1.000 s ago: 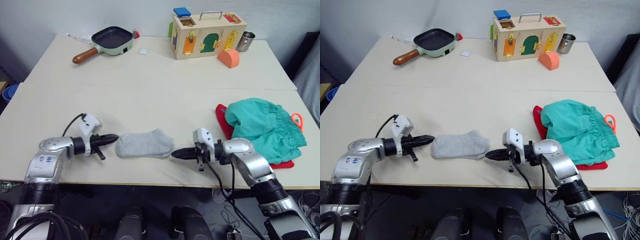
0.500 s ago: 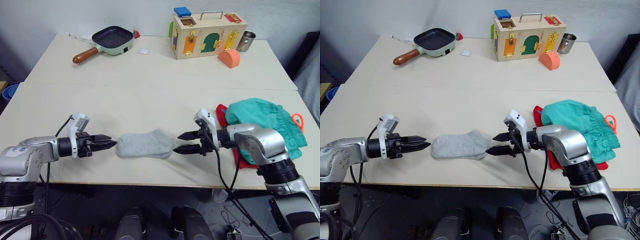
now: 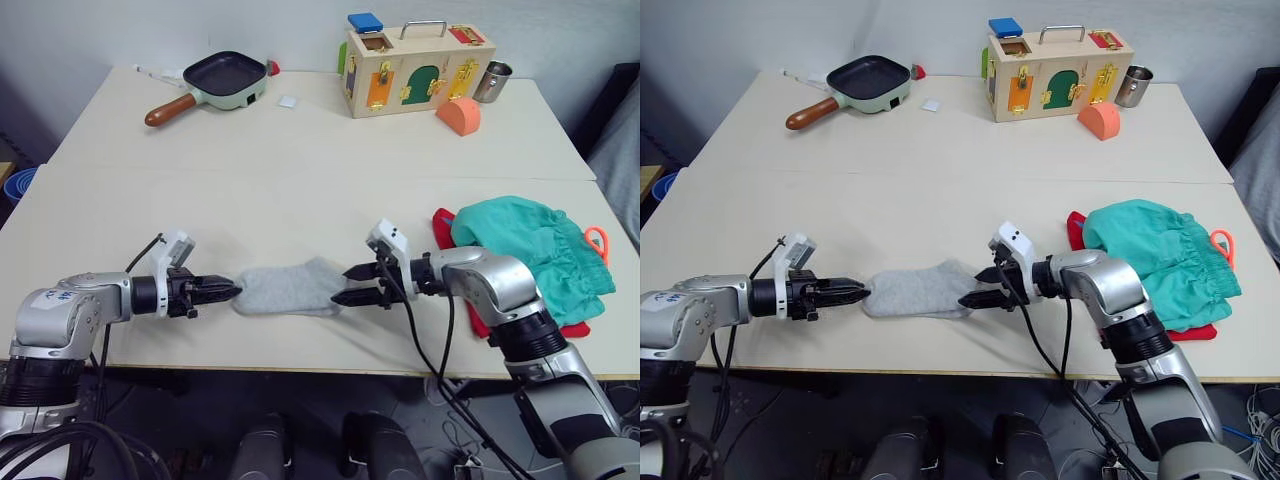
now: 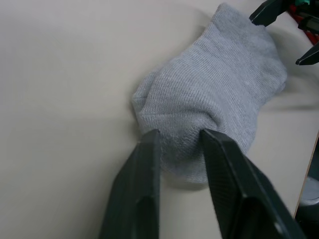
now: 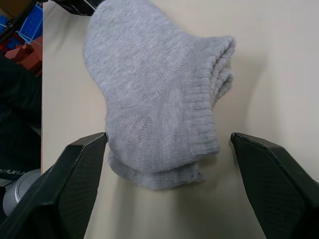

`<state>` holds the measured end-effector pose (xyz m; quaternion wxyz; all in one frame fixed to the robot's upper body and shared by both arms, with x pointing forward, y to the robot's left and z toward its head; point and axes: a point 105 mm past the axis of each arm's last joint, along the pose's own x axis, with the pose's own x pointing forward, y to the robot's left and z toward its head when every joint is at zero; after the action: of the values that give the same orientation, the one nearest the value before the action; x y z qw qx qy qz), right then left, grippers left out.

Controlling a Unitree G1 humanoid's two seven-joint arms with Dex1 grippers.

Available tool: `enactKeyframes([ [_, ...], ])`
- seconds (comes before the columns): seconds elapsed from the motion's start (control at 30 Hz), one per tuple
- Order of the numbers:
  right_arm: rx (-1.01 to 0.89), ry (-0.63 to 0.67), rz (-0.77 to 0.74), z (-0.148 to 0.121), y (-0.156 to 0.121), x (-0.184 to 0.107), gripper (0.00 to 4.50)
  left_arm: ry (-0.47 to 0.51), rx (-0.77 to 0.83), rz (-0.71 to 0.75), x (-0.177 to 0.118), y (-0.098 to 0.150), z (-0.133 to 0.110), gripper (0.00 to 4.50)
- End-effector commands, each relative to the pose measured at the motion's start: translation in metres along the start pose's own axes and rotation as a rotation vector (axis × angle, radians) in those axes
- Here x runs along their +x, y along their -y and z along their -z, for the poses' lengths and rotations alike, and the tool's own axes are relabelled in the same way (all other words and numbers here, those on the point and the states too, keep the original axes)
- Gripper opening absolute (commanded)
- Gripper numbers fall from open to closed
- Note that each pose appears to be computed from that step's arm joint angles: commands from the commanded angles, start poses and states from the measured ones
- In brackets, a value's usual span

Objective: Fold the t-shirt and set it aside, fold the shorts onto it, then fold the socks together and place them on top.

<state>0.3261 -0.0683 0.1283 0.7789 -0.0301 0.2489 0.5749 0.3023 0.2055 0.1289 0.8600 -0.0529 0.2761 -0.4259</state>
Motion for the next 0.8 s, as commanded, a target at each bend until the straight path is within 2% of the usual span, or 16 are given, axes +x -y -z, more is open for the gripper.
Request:
enactKeyframes([
  [0.03,-0.060,0.059,0.003,-0.018,-0.004,-0.002,2.78,0.017,0.015,0.005,0.003,0.002,-0.002,0.08],
  [0.3,-0.093,0.110,0.000,-0.028,-0.005,-0.007,0.01,0.106,0.047,0.010,-0.005,0.000,-0.015,0.00],
  [0.53,-0.136,0.173,-0.032,-0.041,-0.017,-0.017,0.01,0.168,0.070,0.040,-0.015,0.004,-0.027,0.00],
  [0.67,-0.137,0.188,-0.037,-0.043,-0.024,-0.020,0.01,0.155,0.076,0.039,-0.015,0.004,-0.028,0.00],
  [0.8,-0.104,0.176,-0.029,-0.033,-0.030,-0.024,0.01,0.144,0.088,0.024,-0.009,-0.002,-0.030,0.00],
])
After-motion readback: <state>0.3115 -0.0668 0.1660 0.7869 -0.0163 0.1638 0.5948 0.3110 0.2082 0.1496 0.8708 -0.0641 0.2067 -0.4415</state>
